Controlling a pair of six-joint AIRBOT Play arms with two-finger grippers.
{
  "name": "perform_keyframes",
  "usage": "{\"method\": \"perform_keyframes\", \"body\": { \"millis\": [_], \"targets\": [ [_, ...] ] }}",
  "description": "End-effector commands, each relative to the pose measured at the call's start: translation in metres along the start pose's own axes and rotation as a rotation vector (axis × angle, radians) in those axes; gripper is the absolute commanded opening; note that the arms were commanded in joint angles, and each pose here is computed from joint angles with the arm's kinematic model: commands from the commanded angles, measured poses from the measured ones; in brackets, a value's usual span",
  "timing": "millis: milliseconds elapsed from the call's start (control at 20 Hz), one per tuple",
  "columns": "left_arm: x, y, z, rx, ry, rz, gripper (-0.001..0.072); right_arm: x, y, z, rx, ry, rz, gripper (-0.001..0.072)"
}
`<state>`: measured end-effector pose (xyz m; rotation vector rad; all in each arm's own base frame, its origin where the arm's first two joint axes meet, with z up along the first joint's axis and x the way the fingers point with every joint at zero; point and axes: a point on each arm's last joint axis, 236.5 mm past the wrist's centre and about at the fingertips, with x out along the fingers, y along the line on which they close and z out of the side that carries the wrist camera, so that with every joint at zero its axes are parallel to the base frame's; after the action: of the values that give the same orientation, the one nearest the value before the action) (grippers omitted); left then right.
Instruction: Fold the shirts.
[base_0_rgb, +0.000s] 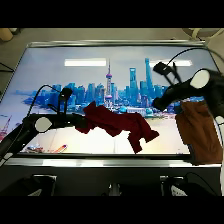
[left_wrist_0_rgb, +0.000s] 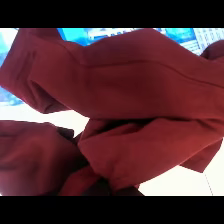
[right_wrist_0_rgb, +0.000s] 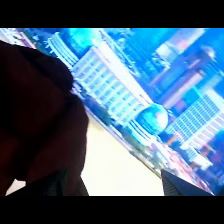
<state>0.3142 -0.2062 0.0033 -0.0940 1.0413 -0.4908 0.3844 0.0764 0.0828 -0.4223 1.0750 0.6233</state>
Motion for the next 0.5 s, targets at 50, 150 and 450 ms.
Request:
{"method": "perform_keyframes", "body": {
  "millis": [50,150,450],
  "targets": [
    [-0.003,0.010,-0.002,-0.004,0.022,0.016,0.0024,-0.026,-0.001,-0.064,0.275,0.107,0.187,0.0616],
    [-0.003,0.011,-0.001,-0.004,0.021,0.016,0.0024,-0.006,0.035,-0.099,0.406,0.128,0.339,0.0615],
    [-0.003,0.010,-0.002,-0.004,0.022,0.016,0.0025,0.076,0.167,-0.167,0.524,0.157,0.533,0.0599]
  ]
}}
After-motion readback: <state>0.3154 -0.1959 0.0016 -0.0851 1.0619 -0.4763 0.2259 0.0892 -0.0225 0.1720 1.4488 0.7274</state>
